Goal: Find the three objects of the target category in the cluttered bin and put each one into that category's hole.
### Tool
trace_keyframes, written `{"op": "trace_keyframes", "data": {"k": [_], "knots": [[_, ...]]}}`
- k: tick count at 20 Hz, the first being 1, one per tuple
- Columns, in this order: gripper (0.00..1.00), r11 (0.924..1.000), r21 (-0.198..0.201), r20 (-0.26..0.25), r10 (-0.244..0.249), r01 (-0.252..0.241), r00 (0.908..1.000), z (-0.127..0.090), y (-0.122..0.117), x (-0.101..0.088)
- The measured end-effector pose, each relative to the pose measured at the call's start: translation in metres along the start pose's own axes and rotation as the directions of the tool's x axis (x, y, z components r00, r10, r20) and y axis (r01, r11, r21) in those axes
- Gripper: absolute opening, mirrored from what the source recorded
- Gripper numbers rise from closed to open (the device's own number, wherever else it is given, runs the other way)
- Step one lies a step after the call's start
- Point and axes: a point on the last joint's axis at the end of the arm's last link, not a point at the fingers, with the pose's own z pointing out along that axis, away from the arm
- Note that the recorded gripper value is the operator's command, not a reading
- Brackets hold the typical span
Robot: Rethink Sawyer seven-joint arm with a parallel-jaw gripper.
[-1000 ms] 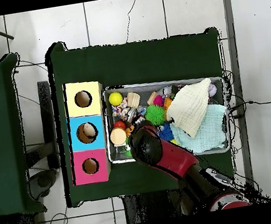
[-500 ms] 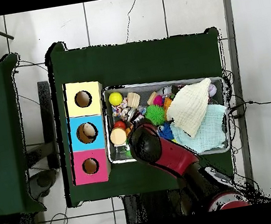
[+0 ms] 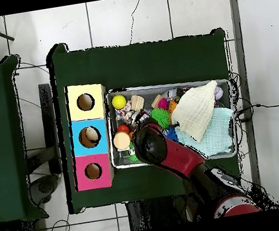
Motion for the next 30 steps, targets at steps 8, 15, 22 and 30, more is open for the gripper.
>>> {"op": "trace_keyframes", "data": {"k": [8,15,22,30], "knots": [[1.0,1.0,-0.004,0.005,-0.004,0.004,1.0,0.0054,0.0005,-0.0038],[1.0,0.9998,-0.005,0.001,-0.019,0.019,0.9998,0.0059,-0.0005,-0.0009],[1.0,0.9997,-0.007,0.0,-0.025,0.025,0.9997,0.0059,0.0017,0.0022],[1.0,0.9995,-0.007,-0.002,-0.03,0.03,0.9996,0.006,0.0032,0.0045]]}}
